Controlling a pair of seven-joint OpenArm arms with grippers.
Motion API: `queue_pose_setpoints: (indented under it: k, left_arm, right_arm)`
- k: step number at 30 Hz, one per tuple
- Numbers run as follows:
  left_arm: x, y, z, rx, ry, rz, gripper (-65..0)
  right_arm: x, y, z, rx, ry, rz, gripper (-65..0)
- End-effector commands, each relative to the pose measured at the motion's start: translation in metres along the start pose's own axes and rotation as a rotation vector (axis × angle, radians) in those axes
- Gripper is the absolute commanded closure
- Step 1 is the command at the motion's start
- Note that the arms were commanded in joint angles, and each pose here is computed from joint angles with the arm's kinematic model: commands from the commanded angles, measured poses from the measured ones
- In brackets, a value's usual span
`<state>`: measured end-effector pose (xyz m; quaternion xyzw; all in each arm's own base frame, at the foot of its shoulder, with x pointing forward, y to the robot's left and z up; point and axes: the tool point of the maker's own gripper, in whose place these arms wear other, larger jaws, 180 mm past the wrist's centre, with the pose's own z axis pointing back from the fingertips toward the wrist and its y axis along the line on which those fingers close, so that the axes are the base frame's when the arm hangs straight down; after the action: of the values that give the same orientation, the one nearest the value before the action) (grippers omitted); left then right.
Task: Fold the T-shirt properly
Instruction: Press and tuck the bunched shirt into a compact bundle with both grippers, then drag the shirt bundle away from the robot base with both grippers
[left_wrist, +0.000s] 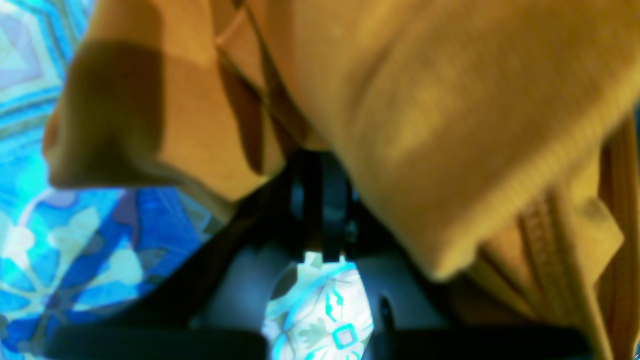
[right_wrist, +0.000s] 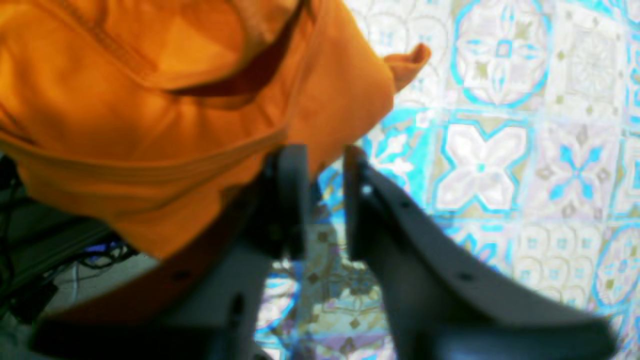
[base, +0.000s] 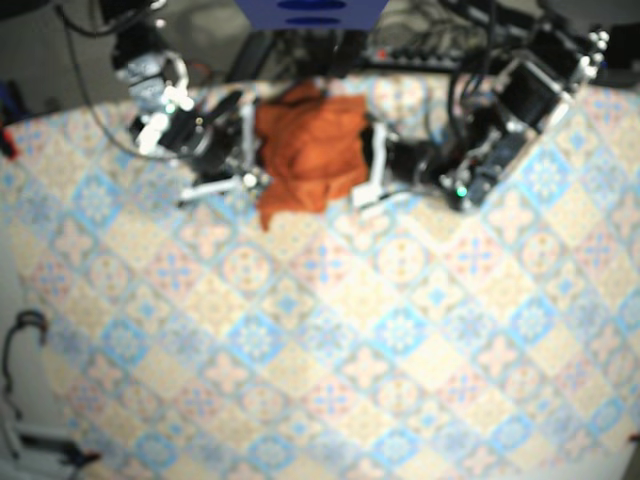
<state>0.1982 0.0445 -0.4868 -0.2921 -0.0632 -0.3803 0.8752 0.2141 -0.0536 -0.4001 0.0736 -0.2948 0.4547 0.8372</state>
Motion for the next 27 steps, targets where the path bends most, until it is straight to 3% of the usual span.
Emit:
queue_pose_setpoints:
  k: [1, 3, 11, 22, 27]
  left_arm:
    - [-0.022, 0.034, 0.007, 0.158, 0.113, 0.003, -5.0]
    - [-0.021, 0.035, 0.007, 0.159, 0.113, 0.003, -5.0]
    - [-0.022, 0.035, 0.008, 0.16, 0.113, 0.003, -5.0]
    - [-0.025, 0.039, 0.011, 0.168, 0.115, 0.006, -4.9]
    - [-0.025, 0.059, 0.033, 0.217, 0.084, 0.036, -5.5]
  right_arm:
    - [0.012, 0.0, 0.002, 0.002, -0.042, 0.009, -5.0]
    - [0.016, 0.004, 0.0, 0.014, -0.049, 0.014, 0.0]
    - [0.036, 0.008, -0.012, 0.031, -0.093, -0.015, -3.8]
    - [0.062, 0.05, -0.035, 0.153, -0.114, 0.046, -3.7]
    - [0.061, 0.053, -0.039, 0.114, -0.072, 0.111, -3.7]
